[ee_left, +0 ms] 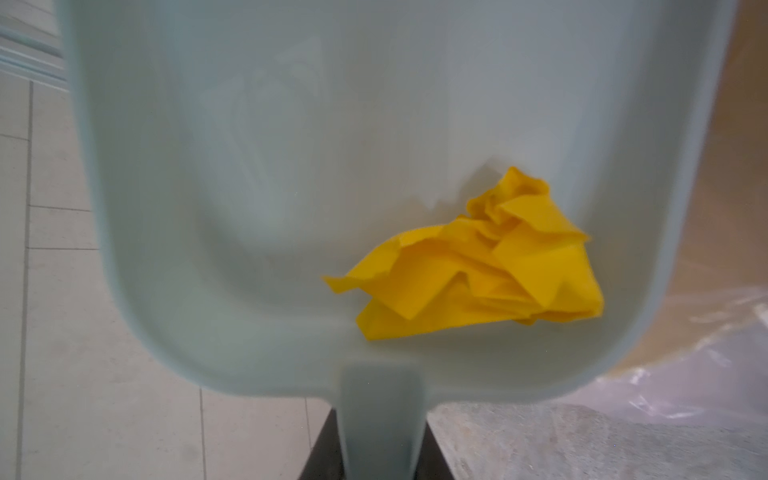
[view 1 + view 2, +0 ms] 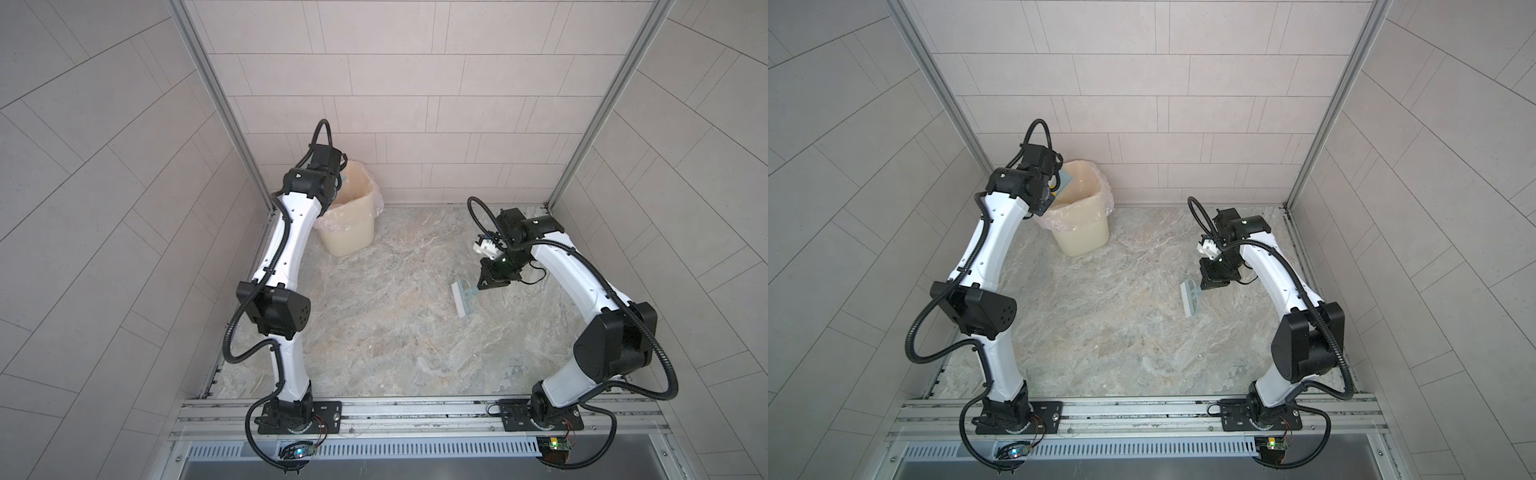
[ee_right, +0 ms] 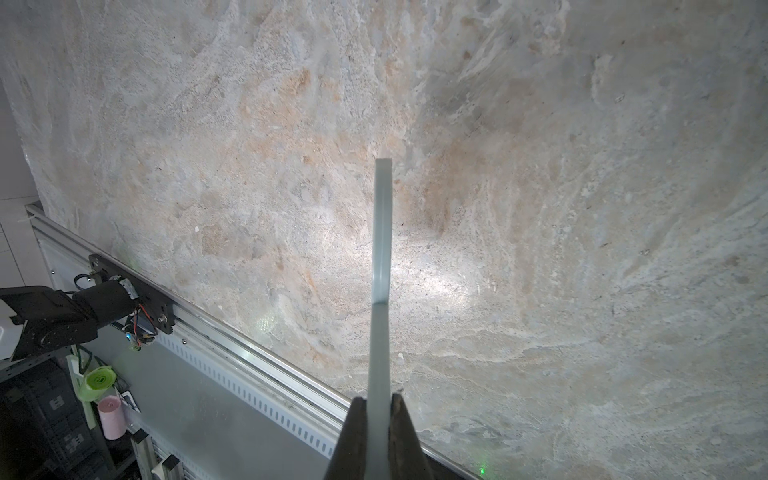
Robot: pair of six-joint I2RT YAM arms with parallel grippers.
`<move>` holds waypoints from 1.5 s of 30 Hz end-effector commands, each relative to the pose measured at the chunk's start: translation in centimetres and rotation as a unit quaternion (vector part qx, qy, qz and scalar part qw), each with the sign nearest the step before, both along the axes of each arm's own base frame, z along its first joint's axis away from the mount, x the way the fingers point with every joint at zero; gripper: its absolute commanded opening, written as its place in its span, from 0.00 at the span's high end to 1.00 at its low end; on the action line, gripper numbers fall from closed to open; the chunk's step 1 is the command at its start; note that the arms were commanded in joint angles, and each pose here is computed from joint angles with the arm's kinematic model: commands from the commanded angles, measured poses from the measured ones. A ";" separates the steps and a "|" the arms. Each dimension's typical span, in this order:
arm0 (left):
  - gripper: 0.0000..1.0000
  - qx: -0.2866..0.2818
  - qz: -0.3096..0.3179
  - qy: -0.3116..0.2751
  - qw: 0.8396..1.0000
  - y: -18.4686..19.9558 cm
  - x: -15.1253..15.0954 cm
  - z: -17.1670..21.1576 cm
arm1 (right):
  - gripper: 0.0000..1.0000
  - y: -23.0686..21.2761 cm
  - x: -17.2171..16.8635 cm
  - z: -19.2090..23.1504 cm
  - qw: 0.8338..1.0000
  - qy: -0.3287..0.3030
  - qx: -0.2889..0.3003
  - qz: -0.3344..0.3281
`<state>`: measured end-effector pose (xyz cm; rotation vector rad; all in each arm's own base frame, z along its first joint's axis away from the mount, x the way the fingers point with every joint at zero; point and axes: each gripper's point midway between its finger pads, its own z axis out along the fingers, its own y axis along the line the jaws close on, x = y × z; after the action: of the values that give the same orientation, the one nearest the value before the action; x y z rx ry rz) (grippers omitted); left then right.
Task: Sweep away the paper scraps from the table
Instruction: 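Tip the dustpan over the bin with the left gripper to empty it, then lower the dustpan and brush onto the table and open both grippers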
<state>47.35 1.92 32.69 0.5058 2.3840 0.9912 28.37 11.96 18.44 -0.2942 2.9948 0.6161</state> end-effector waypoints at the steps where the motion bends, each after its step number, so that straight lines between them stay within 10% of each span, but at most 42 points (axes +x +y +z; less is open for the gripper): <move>1: 1.00 0.138 0.021 0.006 0.990 2.2 0.5 1.8 | 1.00 -0.1 -0.4 0.9 1.000 -0.001 0.004 -0.003; 15: 1.00 0.345 -0.046 -0.034 0.937 0.1 2.4 6.8 | 1.00 0.2 -0.5 0.8 1.000 -0.003 0.015 -0.003; 26: 1.00 0.360 -0.049 -0.044 0.931 0.1 1.8 7.3 | 1.00 0.2 -0.9 1.1 1.000 -0.009 0.018 -0.003; 45: 1.00 0.050 -0.097 -0.142 0.984 -9.1 -5.4 5.2 | 1.00 0.1 1.7 0.8 0.996 -0.049 0.035 -0.059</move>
<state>44.16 -5.70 39.29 0.6510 1.9252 1.2351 29.20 12.25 18.20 -0.1983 2.9368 0.6580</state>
